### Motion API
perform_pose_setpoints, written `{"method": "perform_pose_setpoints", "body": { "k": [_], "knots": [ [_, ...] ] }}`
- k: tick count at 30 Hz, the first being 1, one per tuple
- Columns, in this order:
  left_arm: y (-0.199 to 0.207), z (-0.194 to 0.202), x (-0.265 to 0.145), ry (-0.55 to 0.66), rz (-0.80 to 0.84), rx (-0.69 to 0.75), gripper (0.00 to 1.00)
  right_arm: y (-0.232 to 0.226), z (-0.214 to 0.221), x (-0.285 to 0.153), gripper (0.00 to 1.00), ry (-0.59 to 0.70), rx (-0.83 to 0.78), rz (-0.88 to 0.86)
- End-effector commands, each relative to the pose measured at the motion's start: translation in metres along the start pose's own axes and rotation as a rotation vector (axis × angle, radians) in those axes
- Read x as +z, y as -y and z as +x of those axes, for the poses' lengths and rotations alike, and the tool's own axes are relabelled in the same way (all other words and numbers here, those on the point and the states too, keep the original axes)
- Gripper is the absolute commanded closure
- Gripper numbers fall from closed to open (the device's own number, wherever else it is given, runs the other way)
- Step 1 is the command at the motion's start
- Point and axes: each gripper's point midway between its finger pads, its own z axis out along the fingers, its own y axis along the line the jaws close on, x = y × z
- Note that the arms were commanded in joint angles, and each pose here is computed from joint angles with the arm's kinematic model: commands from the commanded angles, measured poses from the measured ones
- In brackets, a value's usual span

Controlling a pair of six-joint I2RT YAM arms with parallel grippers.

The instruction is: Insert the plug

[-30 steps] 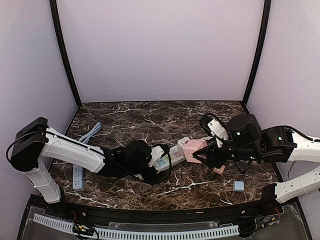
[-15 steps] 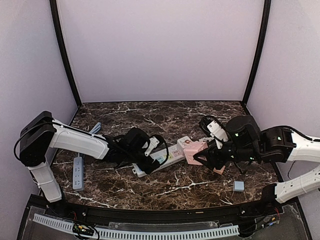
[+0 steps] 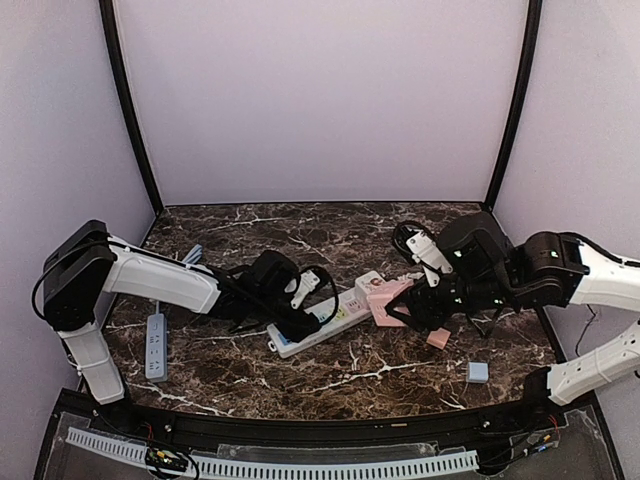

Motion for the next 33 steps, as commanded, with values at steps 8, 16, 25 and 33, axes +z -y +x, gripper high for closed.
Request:
{"method": "perform_pose_setpoints", "body": {
  "k": [8, 16, 25, 33],
  "knots": [
    [0.027, 0.055, 0.002, -0.106, 0.068, -0.211, 0.4, 0.016, 0.009, -0.017, 1.0, -0.075, 0.068, 0.075],
    [0.085, 0.046, -0.002, -0.074, 0.16, -0.186, 0.39, 0.018, 0.011, -0.019, 1.0, -0.093, 0.06, 0.084],
    [0.114, 0.034, -0.007, -0.045, 0.266, -0.159, 0.27, 0.013, 0.011, -0.013, 1.0, -0.114, 0.04, 0.069],
    [0.089, 0.003, -0.039, 0.086, 0.136, -0.122, 0.03, -0.001, 0.013, 0.002, 1.0, -0.164, -0.028, 0.024]
  ]
}}
